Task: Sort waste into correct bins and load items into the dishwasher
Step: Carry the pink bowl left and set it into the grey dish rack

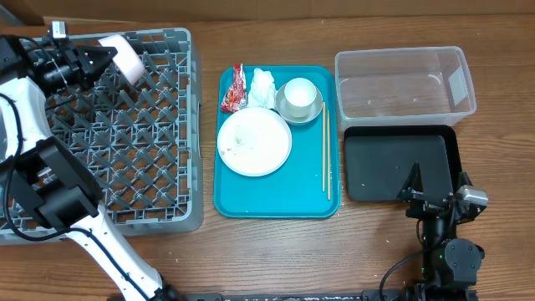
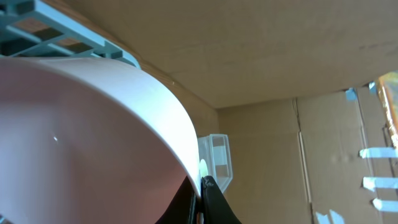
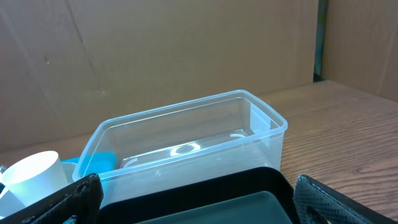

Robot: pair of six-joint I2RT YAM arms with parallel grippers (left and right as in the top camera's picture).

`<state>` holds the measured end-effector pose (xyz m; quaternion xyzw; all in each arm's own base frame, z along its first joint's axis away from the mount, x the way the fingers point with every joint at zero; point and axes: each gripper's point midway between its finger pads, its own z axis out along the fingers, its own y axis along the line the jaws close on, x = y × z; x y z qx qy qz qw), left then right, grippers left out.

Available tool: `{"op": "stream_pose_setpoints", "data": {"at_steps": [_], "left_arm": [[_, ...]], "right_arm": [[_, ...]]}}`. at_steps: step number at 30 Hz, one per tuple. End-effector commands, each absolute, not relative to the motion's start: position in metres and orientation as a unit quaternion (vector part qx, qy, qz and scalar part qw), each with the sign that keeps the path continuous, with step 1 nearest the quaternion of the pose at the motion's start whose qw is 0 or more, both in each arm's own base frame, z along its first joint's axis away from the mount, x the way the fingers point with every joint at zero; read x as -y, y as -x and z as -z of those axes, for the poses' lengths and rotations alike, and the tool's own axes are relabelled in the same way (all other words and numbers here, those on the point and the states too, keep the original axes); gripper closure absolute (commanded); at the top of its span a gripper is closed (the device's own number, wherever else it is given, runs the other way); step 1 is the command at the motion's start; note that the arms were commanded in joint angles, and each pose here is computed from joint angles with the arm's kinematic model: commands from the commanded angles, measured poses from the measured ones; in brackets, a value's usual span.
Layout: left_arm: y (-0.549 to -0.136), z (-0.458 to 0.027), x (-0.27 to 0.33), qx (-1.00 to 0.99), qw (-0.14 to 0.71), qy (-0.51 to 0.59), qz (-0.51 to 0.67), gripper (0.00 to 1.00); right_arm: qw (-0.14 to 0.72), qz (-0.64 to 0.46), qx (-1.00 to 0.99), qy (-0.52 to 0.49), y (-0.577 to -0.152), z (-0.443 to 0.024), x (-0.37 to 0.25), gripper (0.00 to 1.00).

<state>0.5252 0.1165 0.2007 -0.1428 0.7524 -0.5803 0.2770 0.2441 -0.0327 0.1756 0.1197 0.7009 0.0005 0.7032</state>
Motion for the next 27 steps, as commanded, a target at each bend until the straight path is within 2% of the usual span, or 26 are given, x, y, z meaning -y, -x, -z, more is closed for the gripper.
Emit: {"op": "stream_pose_setpoints", "data": {"at_steps": [1, 19, 20, 22, 24, 27], "left_arm": [[-0.531, -0.201, -0.109, -0.759, 0.302, 0.101, 0.568, 0.96], [-0.537, -0.170, -0.125, -0.803, 0.281, 0.170, 0.498, 0.95], [-0.537, -0.167, -0.125, -0.807, 0.277, 0.175, 0.492, 0.92], [-0.536, -0.163, -0.127, -0.812, 0.273, 0.183, 0.483, 0.78], [-0.535, -0.163, -0.130, -0.812, 0.273, 0.187, 0.481, 0.74], [-0.531, -0.163, -0.142, -0.804, 0.264, 0.220, 0.486, 0.73]], "right_arm": [[0.704, 0.002, -0.699, -0.123, -0.244, -0.173, 0.034, 0.00], [0.704, 0.002, -0.699, -0.123, -0.244, -0.173, 0.034, 0.00], [0.704, 0.002, -0.699, -0.123, -0.244, -0.173, 0.034, 0.00], [0.704, 0.002, -0.699, -0.123, -0.244, -0.173, 0.034, 0.00], [0.704, 0.002, -0.699, -0.123, -0.244, -0.173, 0.034, 0.00], [0.704, 0.002, -0.699, -0.123, -0.244, -0.173, 0.034, 0.00]]}}
